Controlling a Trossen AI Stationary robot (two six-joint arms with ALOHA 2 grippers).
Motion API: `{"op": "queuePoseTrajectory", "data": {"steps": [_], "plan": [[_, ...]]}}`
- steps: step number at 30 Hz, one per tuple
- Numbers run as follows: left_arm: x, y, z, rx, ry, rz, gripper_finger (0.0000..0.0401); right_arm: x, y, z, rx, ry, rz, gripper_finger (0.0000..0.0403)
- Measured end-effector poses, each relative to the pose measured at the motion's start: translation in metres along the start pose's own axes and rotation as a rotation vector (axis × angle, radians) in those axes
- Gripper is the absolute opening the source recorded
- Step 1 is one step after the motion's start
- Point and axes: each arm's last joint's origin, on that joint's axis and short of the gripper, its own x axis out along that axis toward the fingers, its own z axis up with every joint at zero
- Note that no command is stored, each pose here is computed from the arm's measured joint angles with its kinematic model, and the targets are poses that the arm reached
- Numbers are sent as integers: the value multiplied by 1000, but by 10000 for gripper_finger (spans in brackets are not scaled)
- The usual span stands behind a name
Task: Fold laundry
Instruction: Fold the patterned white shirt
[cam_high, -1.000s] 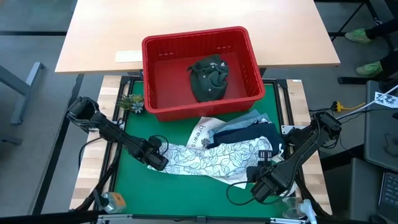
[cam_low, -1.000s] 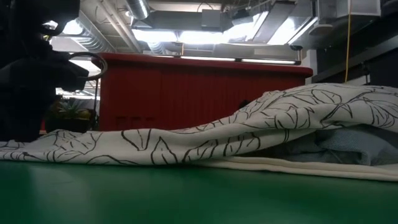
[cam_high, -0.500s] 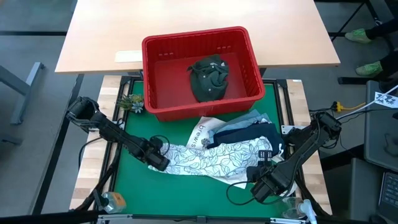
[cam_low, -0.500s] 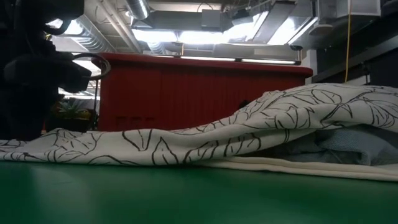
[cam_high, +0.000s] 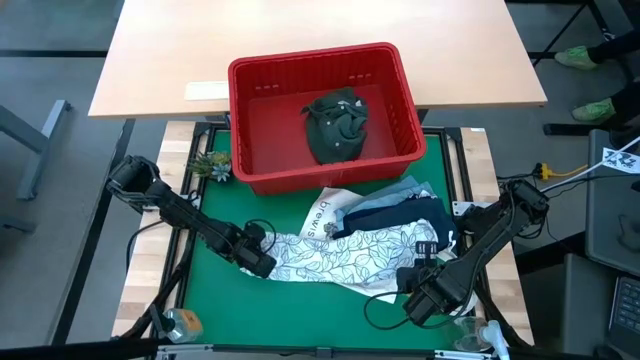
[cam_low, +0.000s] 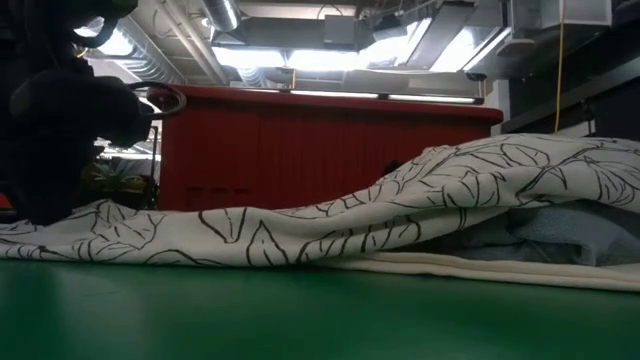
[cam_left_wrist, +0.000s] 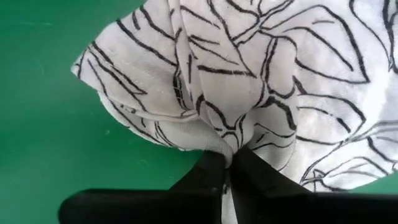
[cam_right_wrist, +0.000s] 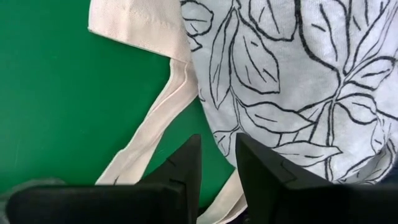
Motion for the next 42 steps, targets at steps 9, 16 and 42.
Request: {"op": "queuePoseTrajectory", "data": {"steps": [9,16,42], "plan": [[-36,-7,3,23,0,-155,3,-6,-3,-2,-28,10,-33,99],[-72,-24,10,-9,-98,-454,2,-34,-5,-10,-101,-60,-152,99],[-91,-135,84,158,-658,-1040,0,-91,-6,-2,-217,-264,-71,99]]}}
